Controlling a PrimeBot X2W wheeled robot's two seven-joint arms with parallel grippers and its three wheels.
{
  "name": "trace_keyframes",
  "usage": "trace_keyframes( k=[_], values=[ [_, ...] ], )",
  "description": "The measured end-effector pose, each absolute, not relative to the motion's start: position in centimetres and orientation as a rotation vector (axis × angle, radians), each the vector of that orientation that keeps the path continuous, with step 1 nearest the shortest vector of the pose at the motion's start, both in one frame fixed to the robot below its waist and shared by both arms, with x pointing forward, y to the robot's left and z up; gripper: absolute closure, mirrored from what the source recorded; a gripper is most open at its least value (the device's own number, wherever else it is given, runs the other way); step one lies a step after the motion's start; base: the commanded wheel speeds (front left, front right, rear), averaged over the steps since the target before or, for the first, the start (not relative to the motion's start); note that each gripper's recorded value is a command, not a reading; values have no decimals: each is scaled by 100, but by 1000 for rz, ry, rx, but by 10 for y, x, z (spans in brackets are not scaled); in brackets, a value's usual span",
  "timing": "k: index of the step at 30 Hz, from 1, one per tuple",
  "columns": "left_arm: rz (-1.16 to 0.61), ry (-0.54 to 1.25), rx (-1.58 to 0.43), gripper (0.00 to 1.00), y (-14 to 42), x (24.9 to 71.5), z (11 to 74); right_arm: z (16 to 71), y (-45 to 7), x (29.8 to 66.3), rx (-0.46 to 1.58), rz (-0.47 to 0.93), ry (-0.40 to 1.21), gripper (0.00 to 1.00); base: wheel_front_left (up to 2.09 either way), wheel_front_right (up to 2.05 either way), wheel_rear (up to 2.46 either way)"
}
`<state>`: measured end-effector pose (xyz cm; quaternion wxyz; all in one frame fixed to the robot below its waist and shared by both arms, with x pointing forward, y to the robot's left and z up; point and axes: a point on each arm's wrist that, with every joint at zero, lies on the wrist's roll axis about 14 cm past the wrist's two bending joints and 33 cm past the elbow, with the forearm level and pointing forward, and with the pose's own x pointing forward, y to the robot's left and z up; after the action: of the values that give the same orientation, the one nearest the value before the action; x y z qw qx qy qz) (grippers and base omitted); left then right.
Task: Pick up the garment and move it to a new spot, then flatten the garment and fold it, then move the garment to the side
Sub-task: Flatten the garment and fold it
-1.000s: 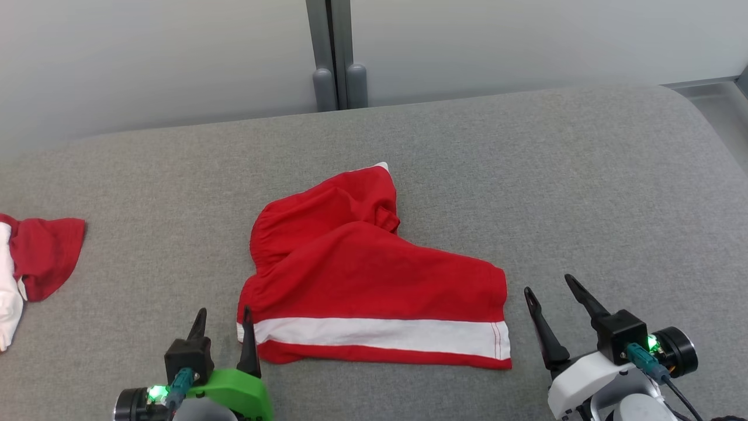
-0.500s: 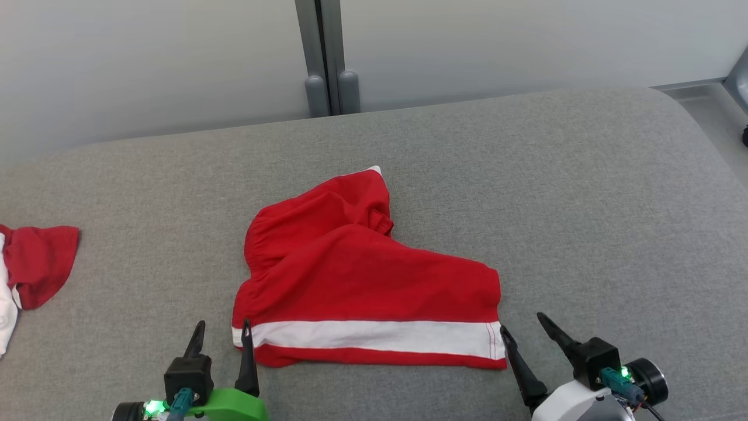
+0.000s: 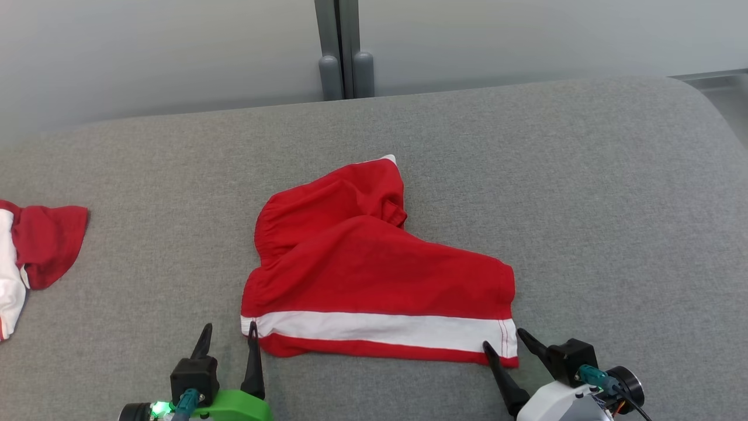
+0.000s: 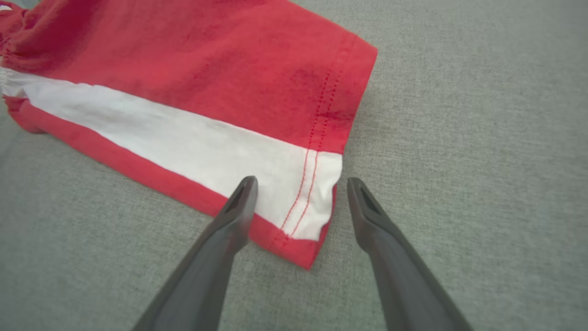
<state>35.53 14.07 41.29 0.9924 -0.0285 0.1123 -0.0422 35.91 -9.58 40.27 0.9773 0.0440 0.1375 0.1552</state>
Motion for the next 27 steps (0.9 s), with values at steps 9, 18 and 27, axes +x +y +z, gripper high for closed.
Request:
trace_keyframes(
  k=[9,18,27],
  values=[
    [-73,231,-71,0,141,357,411,397,-87,360,94,339,299,33,0,0,0],
    [-79,236,-87,0,138,357,410,410,-98,371,122,295,250,100,0,0,0],
    [-185,249,-161,0,111,353,409,411,-139,368,106,172,235,100,0,0,0]
  ],
)
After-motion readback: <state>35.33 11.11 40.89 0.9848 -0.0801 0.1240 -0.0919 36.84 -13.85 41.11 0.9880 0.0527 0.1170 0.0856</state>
